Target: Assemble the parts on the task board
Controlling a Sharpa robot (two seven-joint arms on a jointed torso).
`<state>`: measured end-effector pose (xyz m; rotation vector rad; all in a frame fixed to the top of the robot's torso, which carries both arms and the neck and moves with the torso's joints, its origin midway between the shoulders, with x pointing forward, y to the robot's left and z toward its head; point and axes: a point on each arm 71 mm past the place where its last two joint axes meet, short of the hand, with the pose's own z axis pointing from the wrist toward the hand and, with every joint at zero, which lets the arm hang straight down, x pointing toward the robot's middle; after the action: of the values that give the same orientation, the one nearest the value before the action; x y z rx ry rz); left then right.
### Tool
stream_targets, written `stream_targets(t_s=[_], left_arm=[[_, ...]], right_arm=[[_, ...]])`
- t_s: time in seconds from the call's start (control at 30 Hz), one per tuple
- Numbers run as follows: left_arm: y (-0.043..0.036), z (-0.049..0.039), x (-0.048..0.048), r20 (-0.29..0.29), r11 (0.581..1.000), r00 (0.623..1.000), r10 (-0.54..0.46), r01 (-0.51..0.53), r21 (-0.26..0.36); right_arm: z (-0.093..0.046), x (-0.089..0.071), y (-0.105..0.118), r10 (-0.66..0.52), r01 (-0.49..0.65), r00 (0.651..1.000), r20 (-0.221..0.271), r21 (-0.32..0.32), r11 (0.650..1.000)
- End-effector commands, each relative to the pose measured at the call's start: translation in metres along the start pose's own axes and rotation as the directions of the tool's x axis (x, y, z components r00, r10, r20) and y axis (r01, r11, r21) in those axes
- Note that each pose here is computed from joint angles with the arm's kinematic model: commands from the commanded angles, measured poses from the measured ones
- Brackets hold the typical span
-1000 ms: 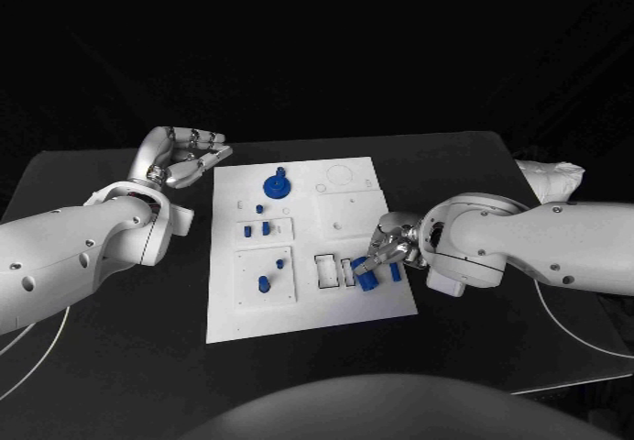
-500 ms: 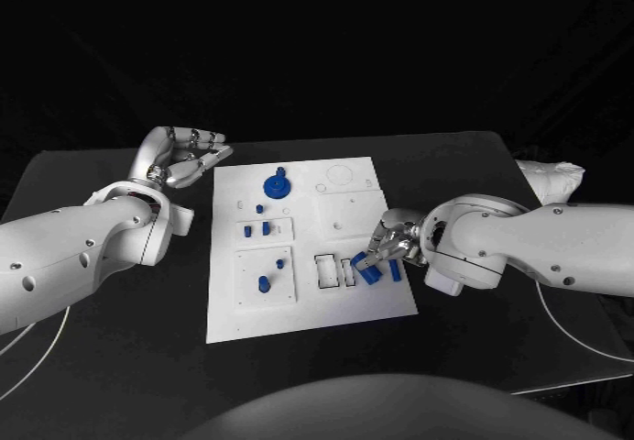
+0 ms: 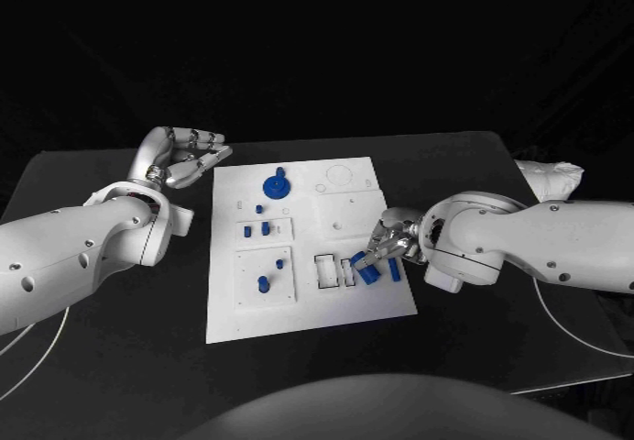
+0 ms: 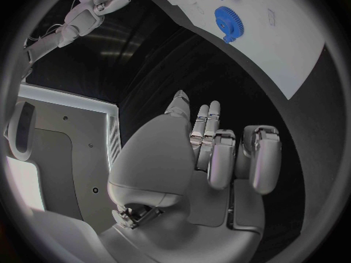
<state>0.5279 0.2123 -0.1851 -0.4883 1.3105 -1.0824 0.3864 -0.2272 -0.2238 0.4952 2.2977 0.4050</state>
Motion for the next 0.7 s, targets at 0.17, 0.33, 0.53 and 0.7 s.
stream_targets(t_s=[0.17,0.33,0.53,0.7], left_arm=[[-0.0029,0.0003,0.0027,-0.018,1.000,1.000,-0.008,0.008,0.017],[-0.0029,0.0001,0.0026,-0.018,1.000,1.000,-0.008,0.008,0.017],[-0.0031,-0.0002,0.0026,-0.018,1.000,1.000,-0.009,0.009,0.017],[-0.0031,-0.0004,0.0023,-0.017,1.000,1.000,-0.009,0.009,0.017]], right_arm=[[0.0039,0.0089,-0.0093,-0.080,0.085,0.994,-0.071,0.069,0.994],[0.0043,0.0099,-0.0088,-0.088,0.094,0.993,-0.081,0.071,0.993],[0.0042,0.0110,-0.0070,-0.081,0.087,0.993,-0.082,0.063,0.994],[0.0035,0.0105,-0.0056,-0.065,0.068,0.996,-0.064,0.052,0.996]])
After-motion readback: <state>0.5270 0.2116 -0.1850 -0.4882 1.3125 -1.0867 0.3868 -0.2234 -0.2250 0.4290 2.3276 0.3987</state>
